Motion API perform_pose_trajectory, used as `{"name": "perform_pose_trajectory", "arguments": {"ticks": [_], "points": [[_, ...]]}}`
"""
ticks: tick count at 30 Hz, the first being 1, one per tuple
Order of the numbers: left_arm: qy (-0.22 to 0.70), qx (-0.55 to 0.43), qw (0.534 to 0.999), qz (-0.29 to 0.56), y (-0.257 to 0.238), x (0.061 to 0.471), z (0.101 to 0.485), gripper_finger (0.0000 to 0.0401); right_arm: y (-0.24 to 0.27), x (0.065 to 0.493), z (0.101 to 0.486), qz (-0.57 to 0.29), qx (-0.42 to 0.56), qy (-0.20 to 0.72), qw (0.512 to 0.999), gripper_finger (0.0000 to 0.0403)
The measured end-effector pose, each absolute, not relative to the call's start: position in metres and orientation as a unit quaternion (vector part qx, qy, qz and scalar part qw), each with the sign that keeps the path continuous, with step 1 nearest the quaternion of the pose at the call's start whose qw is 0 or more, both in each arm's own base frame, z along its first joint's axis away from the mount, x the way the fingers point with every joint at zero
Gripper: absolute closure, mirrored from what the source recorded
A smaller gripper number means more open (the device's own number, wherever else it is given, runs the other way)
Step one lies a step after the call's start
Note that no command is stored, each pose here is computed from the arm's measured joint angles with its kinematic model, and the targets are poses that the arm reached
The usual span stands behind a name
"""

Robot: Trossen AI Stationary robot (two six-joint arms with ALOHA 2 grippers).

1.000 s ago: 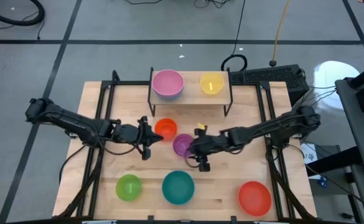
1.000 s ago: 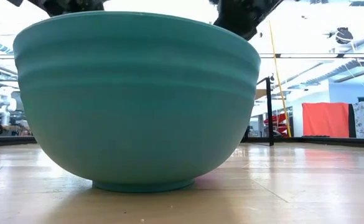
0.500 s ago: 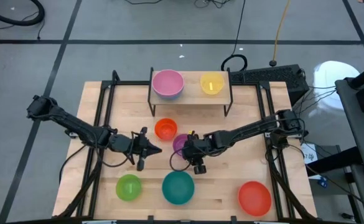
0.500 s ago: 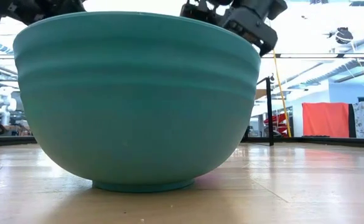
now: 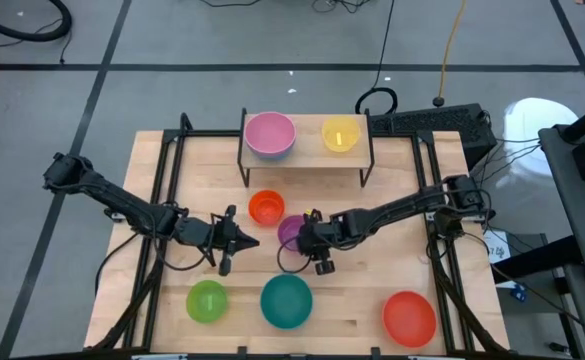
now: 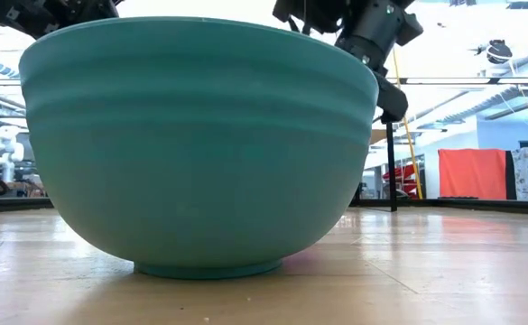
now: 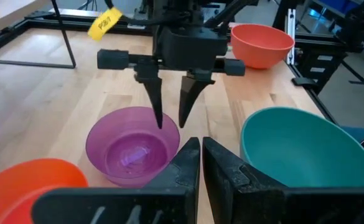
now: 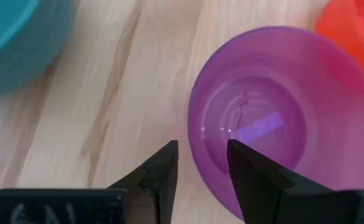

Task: Place and stack bowls onto a shelf
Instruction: Stack the purple bowl on top of the yellow bowl on the shelf

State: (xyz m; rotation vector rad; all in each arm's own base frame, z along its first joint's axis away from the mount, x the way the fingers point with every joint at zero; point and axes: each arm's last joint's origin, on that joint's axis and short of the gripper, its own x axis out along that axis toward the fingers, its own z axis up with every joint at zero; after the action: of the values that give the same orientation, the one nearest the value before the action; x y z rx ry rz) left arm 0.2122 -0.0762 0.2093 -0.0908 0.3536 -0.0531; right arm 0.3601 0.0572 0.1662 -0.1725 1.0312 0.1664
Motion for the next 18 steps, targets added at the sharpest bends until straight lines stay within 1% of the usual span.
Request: {"name": "perform_pose_trajectory", "arguments": {"ticks": [5,11,18], "points": [[0.176,-0.044,0.983,-0.026,-0.076,0.212,0.209,0.038,0.053,0.354,0.155,0.088,-0.077,0.5,0.858,0.032],[0.176,-0.04,0.983,-0.027,-0.076,0.212,0.209,0.038,0.052,0.352,0.153,0.094,-0.088,0.501,0.856,0.0393],[0.176,-0.04,0.983,-0.027,-0.076,0.212,0.209,0.038,0.052,0.351,0.16,0.094,-0.087,0.493,0.86,0.0398]]}}
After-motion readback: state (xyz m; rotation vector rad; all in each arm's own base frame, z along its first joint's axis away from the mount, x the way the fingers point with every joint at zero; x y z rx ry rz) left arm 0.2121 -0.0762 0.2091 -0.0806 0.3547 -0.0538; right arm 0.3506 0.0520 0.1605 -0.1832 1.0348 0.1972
